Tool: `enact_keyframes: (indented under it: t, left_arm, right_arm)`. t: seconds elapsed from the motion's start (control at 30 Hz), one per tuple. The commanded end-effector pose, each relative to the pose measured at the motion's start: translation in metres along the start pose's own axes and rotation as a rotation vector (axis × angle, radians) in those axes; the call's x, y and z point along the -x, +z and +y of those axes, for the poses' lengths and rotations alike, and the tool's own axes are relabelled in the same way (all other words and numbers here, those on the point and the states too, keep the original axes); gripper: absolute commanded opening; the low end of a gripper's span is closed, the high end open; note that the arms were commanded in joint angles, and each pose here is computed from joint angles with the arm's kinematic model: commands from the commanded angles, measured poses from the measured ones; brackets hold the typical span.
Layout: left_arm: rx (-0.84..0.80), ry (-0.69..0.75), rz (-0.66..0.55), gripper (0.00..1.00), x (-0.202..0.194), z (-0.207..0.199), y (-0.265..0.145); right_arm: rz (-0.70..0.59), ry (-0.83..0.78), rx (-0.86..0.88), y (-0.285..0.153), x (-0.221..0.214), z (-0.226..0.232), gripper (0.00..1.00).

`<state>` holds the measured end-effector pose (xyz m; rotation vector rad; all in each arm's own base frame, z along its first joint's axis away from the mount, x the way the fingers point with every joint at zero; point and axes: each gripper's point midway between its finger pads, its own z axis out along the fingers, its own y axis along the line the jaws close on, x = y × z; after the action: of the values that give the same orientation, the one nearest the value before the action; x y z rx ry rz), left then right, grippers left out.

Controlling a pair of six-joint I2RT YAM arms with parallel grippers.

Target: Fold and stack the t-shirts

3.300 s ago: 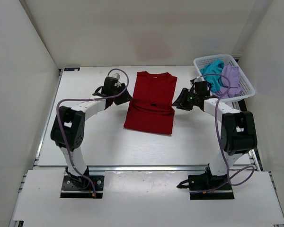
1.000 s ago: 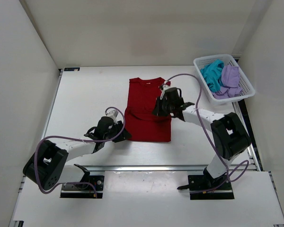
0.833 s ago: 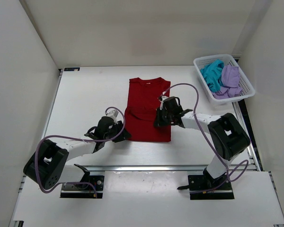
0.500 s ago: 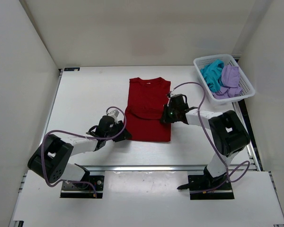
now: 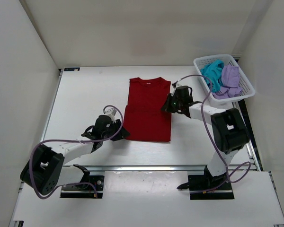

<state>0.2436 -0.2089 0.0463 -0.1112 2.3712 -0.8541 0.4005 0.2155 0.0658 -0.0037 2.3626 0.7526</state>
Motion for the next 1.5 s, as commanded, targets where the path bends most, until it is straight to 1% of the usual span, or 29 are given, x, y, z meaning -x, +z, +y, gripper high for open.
enact_keyframes:
  t: [0.0, 0.03, 0.07, 0.13, 0.17, 0.23, 0.3, 0.37, 0.43, 0.57, 0.6, 0.63, 0.67, 0.7, 0.73, 0.8, 0.87, 0.97, 1.03, 1.07, 1.13, 1.17, 1.2, 1.23, 1.27, 1.3, 1.33, 1.37, 1.47]
  left_arm:
    - [0.036, 0.026, -0.054, 0.44, 0.018, 0.005, -0.012]
    - [0.039, 0.035, -0.073, 0.44, 0.023, 0.007, -0.014]
    - [0.063, 0.032, -0.066, 0.44, 0.021, 0.014, -0.014]
    - [0.086, 0.013, -0.05, 0.45, 0.015, 0.026, -0.015]
    - [0.088, 0.012, -0.044, 0.44, 0.013, 0.029, -0.016]
    - [0.099, 0.005, -0.038, 0.46, 0.009, 0.036, -0.016]
    - [0.115, 0.004, -0.038, 0.48, 0.005, 0.042, -0.017]
    - [0.132, 0.004, -0.046, 0.49, 0.007, 0.046, -0.016]
    - [0.139, 0.007, -0.018, 0.48, 0.0, 0.049, -0.013]
    - [0.13, 0.003, 0.003, 0.53, -0.006, 0.047, -0.009]
    - [0.125, 0.002, 0.005, 0.52, -0.006, 0.046, -0.008]
    - [0.138, 0.009, 0.006, 0.52, -0.006, 0.048, -0.007]
    - [0.145, 0.011, 0.011, 0.53, -0.007, 0.052, -0.006]
    - [0.149, 0.011, 0.014, 0.52, -0.009, 0.053, -0.006]
    - [0.154, 0.001, 0.021, 0.52, -0.011, 0.055, -0.005]
    - [0.141, 0.001, 0.028, 0.5, -0.012, 0.052, -0.002]
    - [0.142, 0.007, 0.031, 0.48, -0.013, 0.049, 0.001]
    - [0.135, 0.017, 0.045, 0.47, -0.015, 0.045, 0.003]
    - [0.138, 0.017, 0.046, 0.43, -0.016, 0.046, 0.004]
    - [0.134, 0.017, 0.052, 0.39, -0.017, 0.045, 0.005]
    - [0.132, 0.016, 0.059, 0.29, -0.018, 0.043, 0.006]
    - [0.134, 0.017, 0.059, 0.26, -0.018, 0.043, 0.006]
    - [0.129, 0.017, 0.053, 0.2, -0.017, 0.039, 0.006]
    - [0.139, 0.022, 0.055, 0.15, -0.017, 0.041, 0.005]
    - [0.154, 0.031, 0.062, 0.09, -0.019, 0.042, 0.003]
    - [0.179, 0.045, 0.059, 0.0, -0.018, 0.041, -0.001]
    - [0.224, 0.059, 0.068, 0.0, -0.02, 0.047, -0.004]
    - [0.223, 0.085, 0.066, 0.0, -0.02, 0.043, -0.007]
    - [0.197, 0.106, 0.126, 0.0, -0.042, 0.036, -0.025]
  right_arm:
    - [-0.03, 0.015, 0.044, -0.026, -0.019, 0.016, 0.0]
    - [-0.027, 0.022, 0.045, -0.035, -0.032, 0.016, 0.0]
    - [-0.046, 0.017, 0.054, -0.044, -0.032, 0.022, 0.0]
    - [-0.006, 0.04, 0.042, -0.053, -0.066, 0.013, 0.0]
    - [-0.019, 0.045, 0.051, -0.06, -0.067, 0.013, 0.0]
    - [0.01, 0.092, 0.024, -0.068, -0.096, -0.007, 0.0]
    - [0.036, 0.112, 0.012, -0.073, -0.114, -0.02, 0.0]
    - [0.079, 0.137, -0.016, -0.075, -0.136, -0.033, 0.0]
    - [0.099, 0.141, -0.02, -0.075, -0.145, -0.038, 0.0]
    - [0.07, 0.125, -0.003, -0.082, -0.138, -0.032, 0.01]
    - [0.039, 0.114, -0.011, -0.086, -0.131, -0.031, 0.02]
    - [0.05, 0.122, -0.021, -0.089, -0.135, -0.031, 0.07]
    - [0.028, 0.121, -0.021, -0.092, -0.131, -0.032, 0.14]
    - [0.016, 0.129, -0.025, -0.097, -0.132, -0.033, 0.19]
    - [0.016, 0.13, -0.027, -0.098, -0.133, -0.035, 0.27]
    - [0.033, 0.146, -0.038, -0.1, -0.142, -0.039, 0.39]
    - [0.077, 0.153, -0.026, -0.1, -0.152, -0.035, 0.44]
    - [0.141, 0.123, -0.007, -0.095, -0.172, -0.028, 0.48]
    - [0.175, 0.134, 0.006, -0.093, -0.184, -0.024, 0.48]
    - [0.173, 0.125, 0.024, -0.093, -0.184, -0.021, 0.48]
    - [0.187, 0.131, 0.048, -0.09, -0.186, -0.017, 0.38]
    - [0.191, 0.135, 0.059, -0.088, -0.185, -0.014, 0.27]
    - [0.186, 0.138, 0.065, -0.088, -0.183, -0.014, 0.17]
    - [0.186, 0.135, 0.067, -0.087, -0.182, -0.013, 0.12]
    - [0.203, 0.134, 0.059, -0.088, -0.186, -0.014, 0.03]
    - [0.199, 0.135, 0.045, -0.089, -0.186, -0.015, 0.0]
    - [0.207, 0.135, 0.04, -0.092, -0.191, -0.015, 0.0]
    - [0.194, 0.124, 0.039, -0.097, -0.189, -0.013, 0.0]
    - [0.245, 0.143, 0.029, -0.114, -0.217, -0.011, 0.0]
